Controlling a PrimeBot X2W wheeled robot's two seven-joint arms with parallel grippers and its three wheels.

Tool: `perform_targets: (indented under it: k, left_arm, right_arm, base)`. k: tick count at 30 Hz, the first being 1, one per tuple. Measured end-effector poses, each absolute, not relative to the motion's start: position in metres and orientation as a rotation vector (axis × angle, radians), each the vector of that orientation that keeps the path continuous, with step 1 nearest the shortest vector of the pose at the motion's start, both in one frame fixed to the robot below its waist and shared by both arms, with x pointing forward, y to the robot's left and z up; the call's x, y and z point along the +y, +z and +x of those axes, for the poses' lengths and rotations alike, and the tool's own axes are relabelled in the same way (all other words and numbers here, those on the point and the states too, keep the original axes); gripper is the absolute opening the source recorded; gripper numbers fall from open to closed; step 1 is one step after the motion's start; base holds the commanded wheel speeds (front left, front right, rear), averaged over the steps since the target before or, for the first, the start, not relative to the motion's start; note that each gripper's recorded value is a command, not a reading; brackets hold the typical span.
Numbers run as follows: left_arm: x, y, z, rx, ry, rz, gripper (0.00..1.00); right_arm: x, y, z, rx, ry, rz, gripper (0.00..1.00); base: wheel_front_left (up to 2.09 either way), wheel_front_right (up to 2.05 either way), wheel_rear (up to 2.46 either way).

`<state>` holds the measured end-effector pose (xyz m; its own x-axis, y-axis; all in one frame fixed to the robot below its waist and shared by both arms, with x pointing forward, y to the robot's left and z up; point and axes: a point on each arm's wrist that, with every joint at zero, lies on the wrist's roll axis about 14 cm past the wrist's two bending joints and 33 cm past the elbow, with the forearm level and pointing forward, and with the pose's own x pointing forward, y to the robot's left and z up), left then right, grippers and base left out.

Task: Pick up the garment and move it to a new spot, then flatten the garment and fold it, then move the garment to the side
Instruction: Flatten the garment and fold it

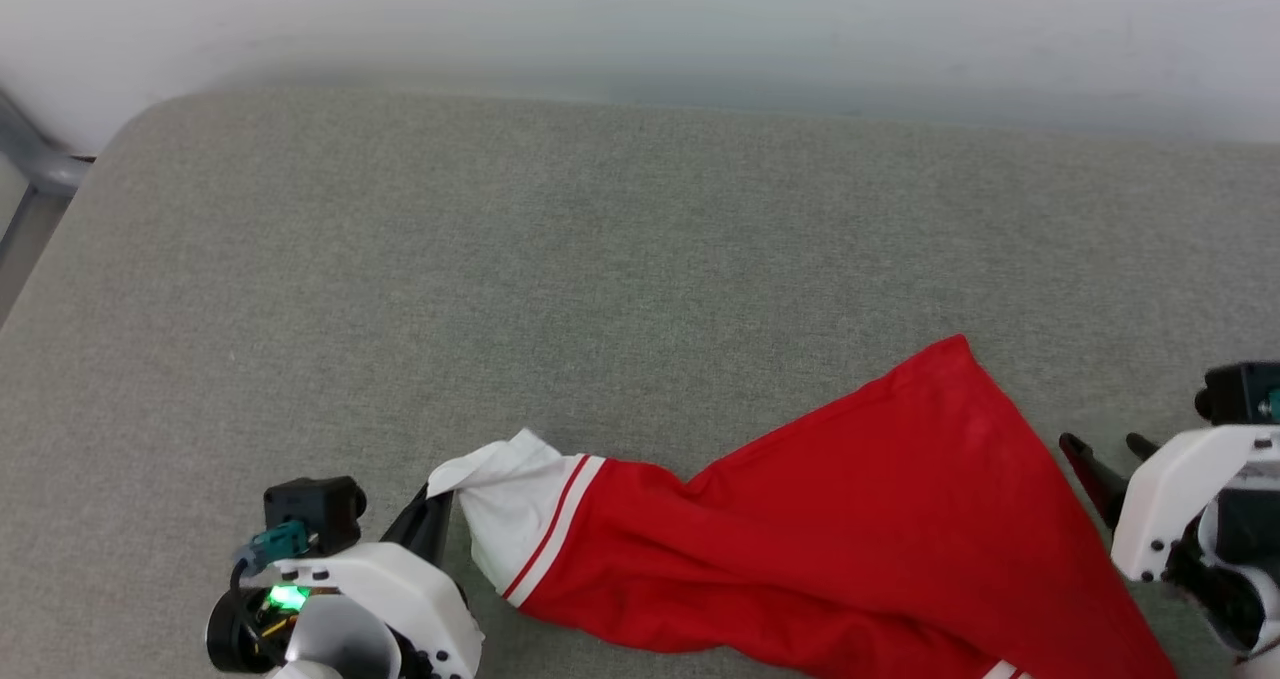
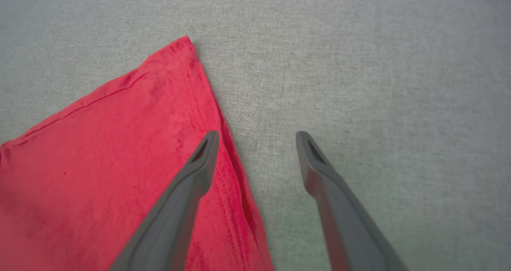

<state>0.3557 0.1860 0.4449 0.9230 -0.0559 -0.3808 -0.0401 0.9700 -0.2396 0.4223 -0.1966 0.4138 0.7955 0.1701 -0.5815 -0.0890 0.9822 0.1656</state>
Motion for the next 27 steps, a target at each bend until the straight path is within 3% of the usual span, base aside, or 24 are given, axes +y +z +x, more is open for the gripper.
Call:
perform_targets:
  k: [6, 11, 20, 21, 22, 24, 27]
  left_arm:
    - [0.187, 0.444, 0.367, 0.386, -0.008, -0.242, 0.0]
    - [0.186, 0.437, 0.371, 0.393, 0.006, -0.26, 0.0]
    - [0.19, 0.42, 0.377, 0.423, 0.028, -0.266, 0.0]
    - [0.19, 0.419, 0.377, 0.424, 0.028, -0.268, 0.0]
    - [0.19, 0.418, 0.376, 0.426, 0.03, -0.27, 0.0]
    - [0.189, 0.417, 0.375, 0.431, 0.031, -0.277, 0.0]
    - [0.188, 0.418, 0.375, 0.427, 0.024, -0.283, 0.0]
  right_arm:
    - [-0.165, 0.403, 0.452, 0.79, 0.295, 0.048, 1.0]
    - [-0.141, 0.402, 0.478, 0.82, 0.391, -0.016, 1.0]
    - [-0.123, 0.364, 0.481, 0.978, 0.465, -0.044, 1.0]
    - [-0.124, 0.361, 0.478, 1.0, 0.468, -0.05, 0.88]
    - [-0.124, 0.358, 0.477, 1.021, 0.471, -0.051, 0.45]
    - [-0.123, 0.355, 0.471, 1.051, 0.478, -0.041, 0.0]
    - [-0.123, 0.354, 0.465, 1.068, 0.485, -0.031, 0.0]
  base:
    - [0.0, 0.0, 0.0]
    - [0.0, 0.0, 0.0]
    - [0.0, 0.0, 0.0]
    - [0.0, 0.0, 0.0]
    - [0.0, 0.0, 0.0]
    - [0.0, 0.0, 0.0]
    - [0.0, 0.0, 0.0]
